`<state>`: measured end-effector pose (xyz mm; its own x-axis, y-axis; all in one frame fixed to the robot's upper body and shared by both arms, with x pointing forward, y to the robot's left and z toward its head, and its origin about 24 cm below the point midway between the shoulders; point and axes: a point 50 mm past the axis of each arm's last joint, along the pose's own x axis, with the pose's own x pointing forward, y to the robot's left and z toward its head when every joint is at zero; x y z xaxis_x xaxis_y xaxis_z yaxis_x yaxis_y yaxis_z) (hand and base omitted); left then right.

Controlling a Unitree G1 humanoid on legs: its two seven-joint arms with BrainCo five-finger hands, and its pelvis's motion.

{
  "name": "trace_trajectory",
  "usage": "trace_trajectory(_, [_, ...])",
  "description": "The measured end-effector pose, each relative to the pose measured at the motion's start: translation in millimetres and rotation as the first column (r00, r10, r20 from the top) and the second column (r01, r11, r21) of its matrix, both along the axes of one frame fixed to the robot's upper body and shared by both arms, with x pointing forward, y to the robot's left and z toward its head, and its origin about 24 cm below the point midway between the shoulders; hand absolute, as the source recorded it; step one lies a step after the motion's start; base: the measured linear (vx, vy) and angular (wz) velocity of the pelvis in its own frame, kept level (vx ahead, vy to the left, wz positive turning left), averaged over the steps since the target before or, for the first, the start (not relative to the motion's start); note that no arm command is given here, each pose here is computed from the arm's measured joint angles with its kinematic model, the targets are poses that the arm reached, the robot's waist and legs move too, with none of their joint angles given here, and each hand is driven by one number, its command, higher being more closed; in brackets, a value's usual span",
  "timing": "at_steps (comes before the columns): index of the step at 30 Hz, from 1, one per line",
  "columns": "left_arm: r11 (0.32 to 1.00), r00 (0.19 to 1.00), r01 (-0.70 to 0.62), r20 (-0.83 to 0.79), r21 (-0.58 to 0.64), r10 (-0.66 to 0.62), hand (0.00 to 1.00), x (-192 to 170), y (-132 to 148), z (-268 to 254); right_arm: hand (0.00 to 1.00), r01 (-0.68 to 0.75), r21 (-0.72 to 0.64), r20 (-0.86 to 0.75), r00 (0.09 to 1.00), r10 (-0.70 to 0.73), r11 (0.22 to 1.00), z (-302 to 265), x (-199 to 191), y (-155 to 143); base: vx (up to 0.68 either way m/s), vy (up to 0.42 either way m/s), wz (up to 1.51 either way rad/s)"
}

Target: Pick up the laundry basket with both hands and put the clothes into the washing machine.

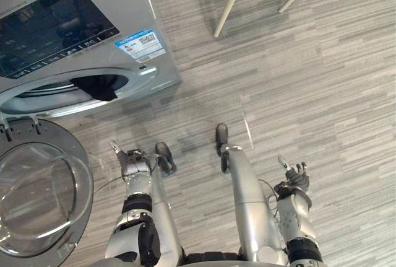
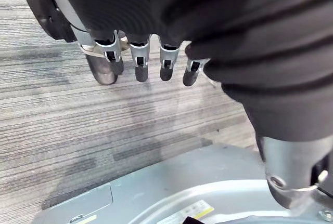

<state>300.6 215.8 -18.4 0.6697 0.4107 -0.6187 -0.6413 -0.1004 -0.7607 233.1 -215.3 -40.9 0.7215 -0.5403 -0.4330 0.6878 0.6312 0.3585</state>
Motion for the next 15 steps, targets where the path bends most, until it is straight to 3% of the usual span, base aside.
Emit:
trace_trajectory(6, [0.998, 0.988, -0.035, 0.147, -0.058, 0.043, 0.0, 27, -1, 36, 0.0, -0.003, -0.004, 0.0, 1.0, 0.003, 1.0, 1, 2, -1, 0.01, 0.026, 0.05])
trace_trajectory(9, [0.995, 0.953, -0.083, 0.288, -0.059, 0.096, 0.0, 41, 5, 73, 0.0, -0.013, -0.007, 0.007, 1.0, 0.013, 1.0, 3, 3, 1, 0.02, 0.043, 0.06])
trace_trajectory(15, [0.99, 0.899, -0.132, 0.414, -0.048, 0.14, 0.0, 49, 16, 114, 0.0, -0.046, -0.021, 0.053, 0.997, 0.047, 0.999, 13, 9, 8, -0.02, 0.028, 0.12])
